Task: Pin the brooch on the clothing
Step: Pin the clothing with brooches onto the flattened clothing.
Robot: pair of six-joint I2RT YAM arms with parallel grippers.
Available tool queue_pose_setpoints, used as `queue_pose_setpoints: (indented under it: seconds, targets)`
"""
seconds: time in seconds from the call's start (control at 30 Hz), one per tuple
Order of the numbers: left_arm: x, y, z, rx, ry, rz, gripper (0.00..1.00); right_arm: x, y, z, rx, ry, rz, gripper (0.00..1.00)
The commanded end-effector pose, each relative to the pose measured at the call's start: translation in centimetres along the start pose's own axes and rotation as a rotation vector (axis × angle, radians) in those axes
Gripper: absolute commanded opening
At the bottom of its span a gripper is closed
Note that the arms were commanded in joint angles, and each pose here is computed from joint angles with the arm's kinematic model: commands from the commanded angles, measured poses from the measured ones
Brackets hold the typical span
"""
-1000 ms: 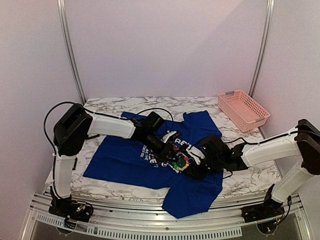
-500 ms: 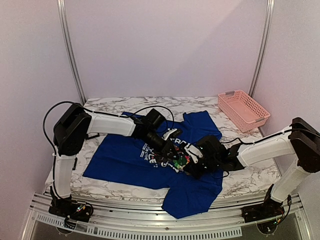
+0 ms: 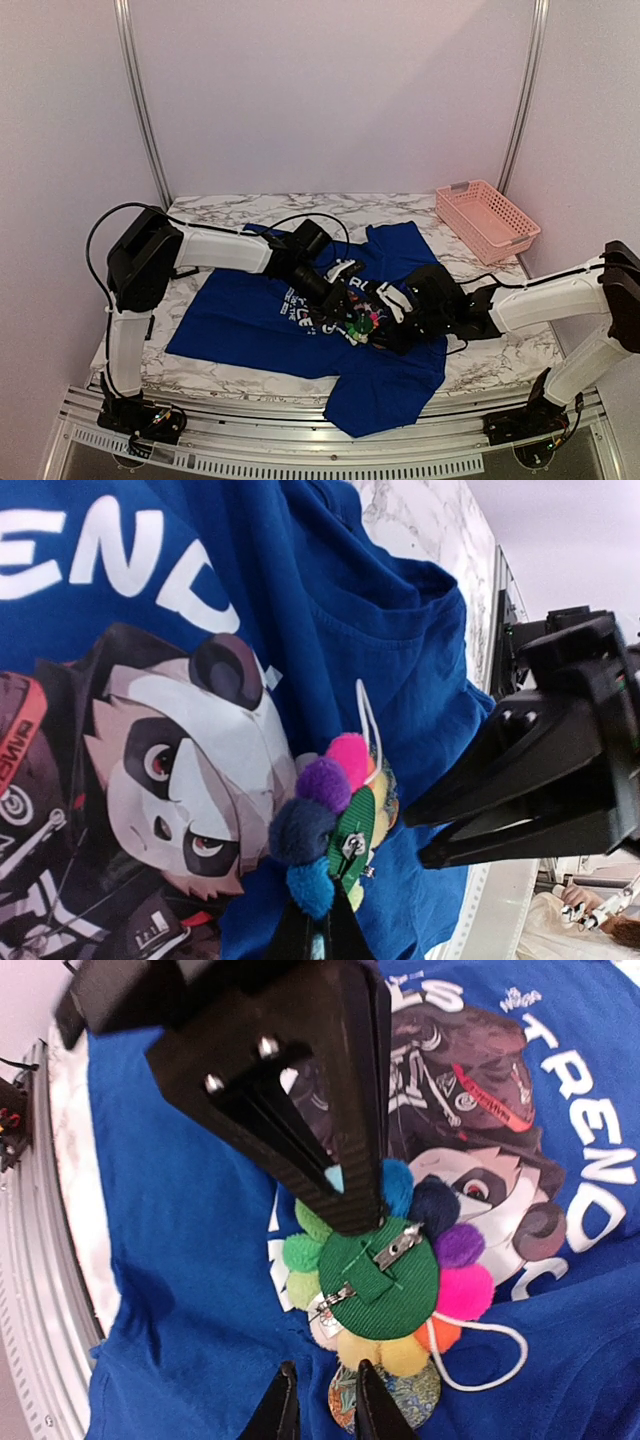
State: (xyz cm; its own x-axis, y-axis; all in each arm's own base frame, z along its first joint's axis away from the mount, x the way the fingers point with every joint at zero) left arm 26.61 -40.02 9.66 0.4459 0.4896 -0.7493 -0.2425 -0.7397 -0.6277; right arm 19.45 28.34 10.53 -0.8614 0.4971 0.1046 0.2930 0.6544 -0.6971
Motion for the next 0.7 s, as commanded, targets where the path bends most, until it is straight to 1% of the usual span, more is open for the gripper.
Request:
queue_pose_setpoints:
  seconds: [0.0,0.13,0.17,0.23,0.3,0.47,0.57,0.67]
  targets:
    - [0.0,0.9,0.6,0.025,0.041,-0.009,0.00,-1.4,-2.6,-1.2,-0.101,0.122,-0.064,0.27]
    - [-0.1,1.0,0.8,0.029,0.072,-0.014,0.00,-3.7,-3.2,-2.0,-0.182,0.240,-0.108,0.46]
    - [-0.1,1.0,0.9,0.030,0.080,-0.017,0.00,-4.3,-3.2,-2.2,-0.200,0.263,-0.117,0.49]
    - [-0.1,1.0,1.0,0.032,0.093,-0.022,0.00,-5.2,-2.9,-2.1,-0.214,0.292,-0.147,0.53]
    - [-0.1,1.0,1.1,0.034,0.099,-0.023,0.00,-5.6,-2.0,-1.6,-0.202,0.304,-0.173,0.54]
    - [-0.2,1.1,1.0,0.030,0.108,-0.019,0.00,-5.5,-0.3,-1.3,-0.185,0.272,-0.262,0.56]
    - [-0.3,1.1,1.0,0.031,0.114,-0.017,0.00,-5.3,0.7,-1.0,-0.182,0.260,-0.312,0.55]
    - [-0.3,1.1,1.0,0.030,0.120,-0.017,0.00,-5.0,1.1,-0.8,-0.184,0.258,-0.364,0.52]
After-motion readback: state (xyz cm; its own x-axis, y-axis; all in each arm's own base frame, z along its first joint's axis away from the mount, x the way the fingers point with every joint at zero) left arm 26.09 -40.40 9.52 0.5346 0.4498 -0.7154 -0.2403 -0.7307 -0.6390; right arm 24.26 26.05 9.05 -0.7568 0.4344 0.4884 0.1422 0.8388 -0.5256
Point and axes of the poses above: each gripper's point midway between its finger pads, its own y axis out along the fingers, its own x axis along the line the jaws close on, z = x × y, the point moved 6 cm from there along -y, back along the fingers, and after that the axes turned 12 degrees about -y, right-handed, at the moved point
